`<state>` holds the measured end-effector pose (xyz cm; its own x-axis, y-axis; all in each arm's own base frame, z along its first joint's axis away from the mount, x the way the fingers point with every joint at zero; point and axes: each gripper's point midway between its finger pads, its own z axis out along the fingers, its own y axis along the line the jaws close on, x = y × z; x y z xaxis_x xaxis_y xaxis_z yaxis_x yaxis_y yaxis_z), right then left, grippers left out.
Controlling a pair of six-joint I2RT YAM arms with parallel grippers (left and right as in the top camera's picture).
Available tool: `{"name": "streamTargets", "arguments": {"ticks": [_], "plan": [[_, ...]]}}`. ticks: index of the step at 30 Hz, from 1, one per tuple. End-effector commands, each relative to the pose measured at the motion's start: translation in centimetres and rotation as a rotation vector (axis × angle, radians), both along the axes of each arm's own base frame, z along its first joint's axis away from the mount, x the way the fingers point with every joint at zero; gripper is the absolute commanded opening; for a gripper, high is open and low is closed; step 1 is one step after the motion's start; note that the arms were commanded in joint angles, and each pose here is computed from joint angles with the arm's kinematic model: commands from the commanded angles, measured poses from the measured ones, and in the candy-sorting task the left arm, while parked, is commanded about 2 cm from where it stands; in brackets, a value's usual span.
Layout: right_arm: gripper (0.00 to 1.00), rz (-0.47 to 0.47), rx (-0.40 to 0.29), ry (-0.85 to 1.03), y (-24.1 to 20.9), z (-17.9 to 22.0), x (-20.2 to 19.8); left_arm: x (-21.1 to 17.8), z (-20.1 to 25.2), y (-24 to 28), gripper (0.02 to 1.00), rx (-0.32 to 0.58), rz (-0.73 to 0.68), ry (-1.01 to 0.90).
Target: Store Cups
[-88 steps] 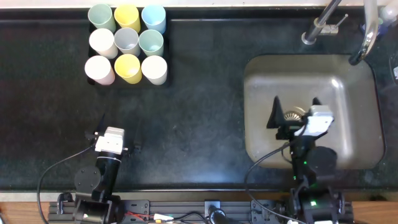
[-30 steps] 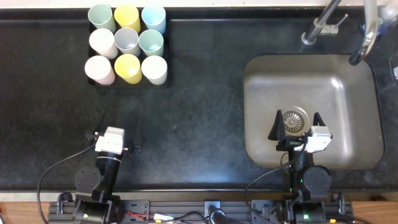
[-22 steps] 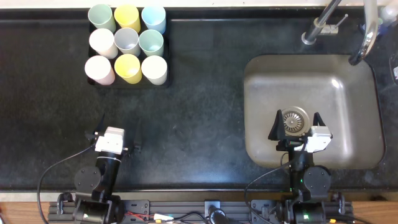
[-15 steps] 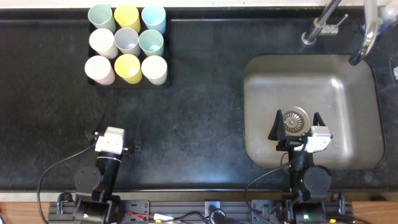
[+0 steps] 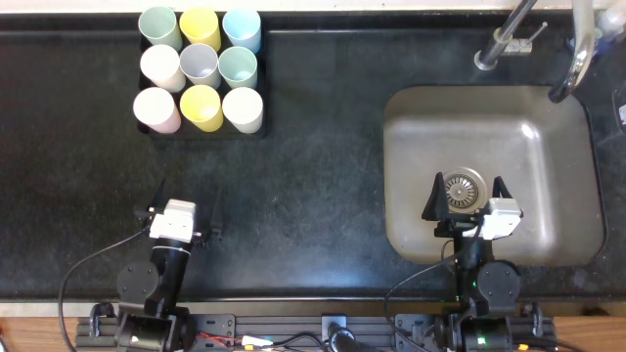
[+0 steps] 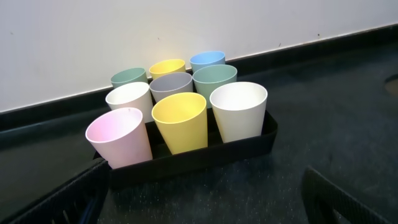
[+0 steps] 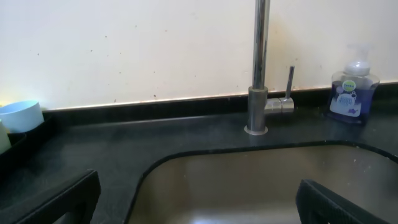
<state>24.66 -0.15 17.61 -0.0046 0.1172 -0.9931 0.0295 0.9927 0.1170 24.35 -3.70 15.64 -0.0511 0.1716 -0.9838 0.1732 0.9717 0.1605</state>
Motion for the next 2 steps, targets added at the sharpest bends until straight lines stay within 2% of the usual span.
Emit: {"name": "streamTargets", "arguments": {"ticks": [1,2], "plan": [[0.996,0.009,-0.006,-0.003,0.14,-0.27,0.01,-0.02,0.03,0.15,1.0,0.013,0.004,-0.005],[0.998,0.009,-0.006,-0.003,0.14,-0.27,0.01,-0.02,0.04,0.15,1.0,0.013,0.004,-0.006]]}}
